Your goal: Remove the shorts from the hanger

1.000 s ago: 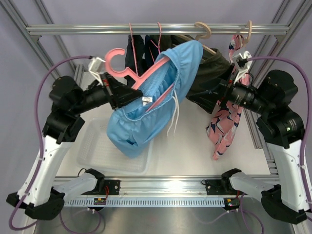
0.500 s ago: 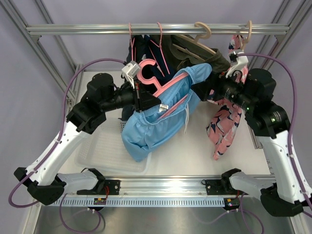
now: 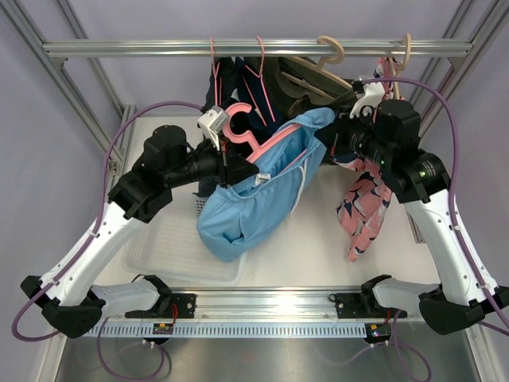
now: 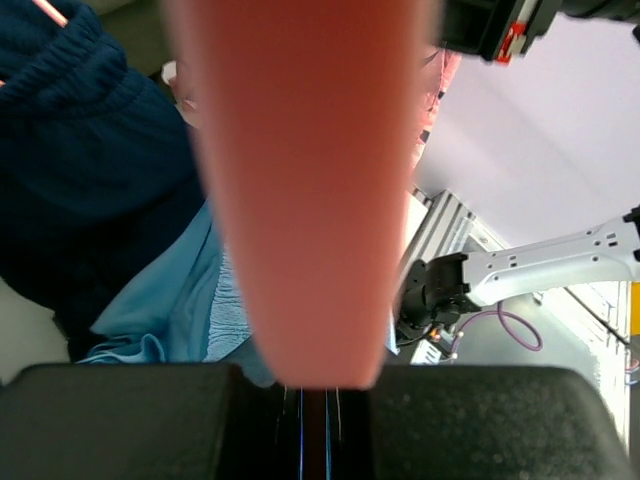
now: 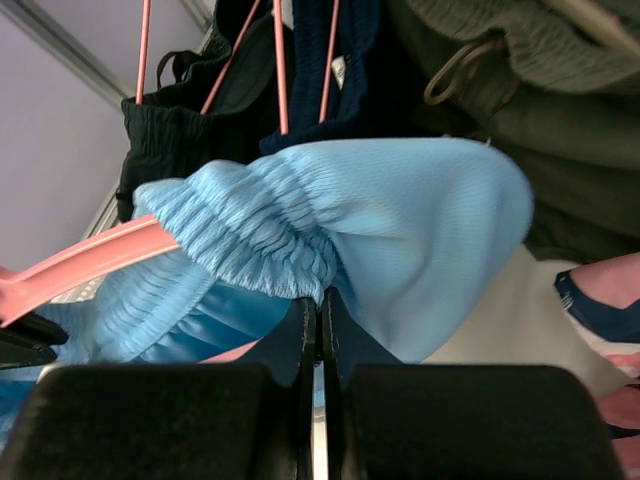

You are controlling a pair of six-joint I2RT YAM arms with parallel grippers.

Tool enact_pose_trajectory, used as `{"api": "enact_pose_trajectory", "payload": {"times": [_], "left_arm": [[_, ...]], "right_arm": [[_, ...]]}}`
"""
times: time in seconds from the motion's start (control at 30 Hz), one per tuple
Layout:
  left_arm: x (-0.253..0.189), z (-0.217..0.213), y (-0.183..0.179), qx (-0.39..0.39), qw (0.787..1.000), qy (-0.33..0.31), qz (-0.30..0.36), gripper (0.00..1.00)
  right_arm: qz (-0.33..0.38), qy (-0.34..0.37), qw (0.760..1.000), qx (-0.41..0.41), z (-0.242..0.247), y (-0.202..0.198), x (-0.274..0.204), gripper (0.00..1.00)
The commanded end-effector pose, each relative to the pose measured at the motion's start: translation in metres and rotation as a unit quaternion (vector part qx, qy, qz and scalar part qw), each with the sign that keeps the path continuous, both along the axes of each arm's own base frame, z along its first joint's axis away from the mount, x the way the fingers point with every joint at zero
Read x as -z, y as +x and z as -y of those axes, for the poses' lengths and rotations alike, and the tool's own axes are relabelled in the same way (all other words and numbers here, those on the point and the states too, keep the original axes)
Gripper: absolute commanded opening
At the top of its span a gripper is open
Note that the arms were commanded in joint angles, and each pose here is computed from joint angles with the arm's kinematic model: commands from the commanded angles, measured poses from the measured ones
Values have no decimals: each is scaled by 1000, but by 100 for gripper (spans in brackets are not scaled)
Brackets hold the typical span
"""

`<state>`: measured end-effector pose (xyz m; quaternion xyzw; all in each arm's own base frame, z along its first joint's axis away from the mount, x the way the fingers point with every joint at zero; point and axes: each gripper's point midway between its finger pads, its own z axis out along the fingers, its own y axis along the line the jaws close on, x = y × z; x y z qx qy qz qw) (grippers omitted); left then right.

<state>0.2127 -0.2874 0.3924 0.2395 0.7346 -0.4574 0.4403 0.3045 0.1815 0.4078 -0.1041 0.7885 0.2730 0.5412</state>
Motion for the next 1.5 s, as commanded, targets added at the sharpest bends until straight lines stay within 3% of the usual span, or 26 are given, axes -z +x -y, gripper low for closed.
{"api": "enact_pose_trajectory", "payload": {"times": [0.0, 0.2, 0.33, 0.57, 0.87, 0.97, 1.1, 1.17, 1.47], "left_arm": [[-37, -19, -27, 14, 997, -25, 74, 0], [-24, -43, -49, 18, 995, 10, 97, 0], [-16, -57, -64, 27, 993, 24, 110, 0], [-15, -64, -84, 53, 991, 21, 120, 0], [-78, -50, -84, 62, 976, -92, 188, 0], [-87, -36, -69, 58, 975, -105, 184, 0], [-108, -20, -46, 34, 969, -180, 168, 0], [-122, -12, -35, 28, 960, -216, 178, 0], [-143, 2, 10, -32, 943, -293, 157, 0]], "right_arm": [[122, -2, 990, 69, 32, 10, -70, 0], [172, 3, 974, 147, 82, 22, -108, 0], [174, -2, 966, 189, 115, 37, -110, 0], [149, -21, 968, 199, 124, 52, -90, 0], [35, -30, 996, 80, 84, 48, -11, 0], [18, -10, 999, -45, 49, 21, 6, 0], [0, 30, 983, -179, 16, -25, 21, 0], [-19, 30, 978, -207, 10, -37, 39, 0], [42, 18, 947, -318, -25, -102, 37, 0]]}}
